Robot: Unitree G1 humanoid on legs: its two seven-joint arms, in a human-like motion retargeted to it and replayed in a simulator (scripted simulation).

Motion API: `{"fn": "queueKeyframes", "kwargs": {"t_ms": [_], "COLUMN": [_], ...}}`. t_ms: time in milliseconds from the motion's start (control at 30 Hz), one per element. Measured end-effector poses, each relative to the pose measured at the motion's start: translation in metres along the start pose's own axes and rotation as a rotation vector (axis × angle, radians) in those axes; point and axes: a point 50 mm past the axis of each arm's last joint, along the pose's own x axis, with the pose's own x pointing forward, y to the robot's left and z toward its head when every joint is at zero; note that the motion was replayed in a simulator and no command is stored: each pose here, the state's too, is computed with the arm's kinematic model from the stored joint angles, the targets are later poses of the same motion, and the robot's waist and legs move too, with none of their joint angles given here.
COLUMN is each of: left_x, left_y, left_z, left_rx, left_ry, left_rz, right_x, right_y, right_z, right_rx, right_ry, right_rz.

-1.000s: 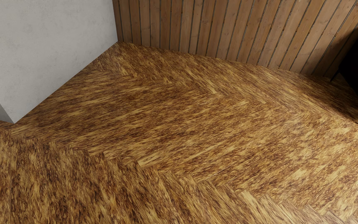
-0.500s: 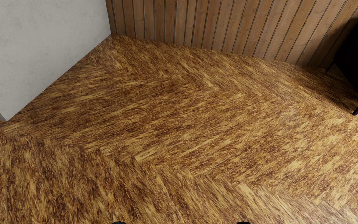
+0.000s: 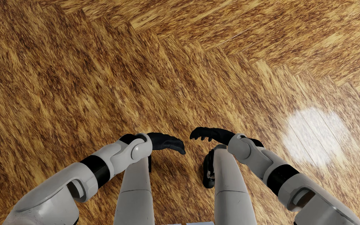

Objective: Take a seat on the light cyan box

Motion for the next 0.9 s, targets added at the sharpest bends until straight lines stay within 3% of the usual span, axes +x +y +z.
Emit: {"fn": "queueKeyframes", "kwargs": {"t_ms": [67,167,333,433,667,900], "left_x": [-0.007,-0.040,-0.105,-0.127,-0.113,-0.069], "left_y": [0.034,0.083,0.111,0.114,0.096,0.038], "left_z": [0.025,0.054,0.069,0.068,0.031,-0.017], "left_rx": [0.232,0.357,0.278,0.227,0.061,-0.297], "left_ry": [-0.120,-0.270,-0.455,-0.479,-0.287,-0.029], "left_rz": [0.014,0.279,0.731,0.874,0.875,0.765], "right_x": [-0.012,-0.046,-0.112,-0.139,-0.118,-0.074], "right_y": [-0.042,-0.096,-0.122,-0.122,-0.113,-0.064], "right_z": [0.034,0.087,0.141,0.143,0.101,0.024], "right_rx": [-0.145,-0.303,-0.323,-0.280,-0.181,0.206], "right_ry": [-0.171,-0.407,-0.763,-0.843,-0.643,-0.309], "right_rz": [-0.078,-0.246,-0.482,-0.589,-0.591,-0.650]}}
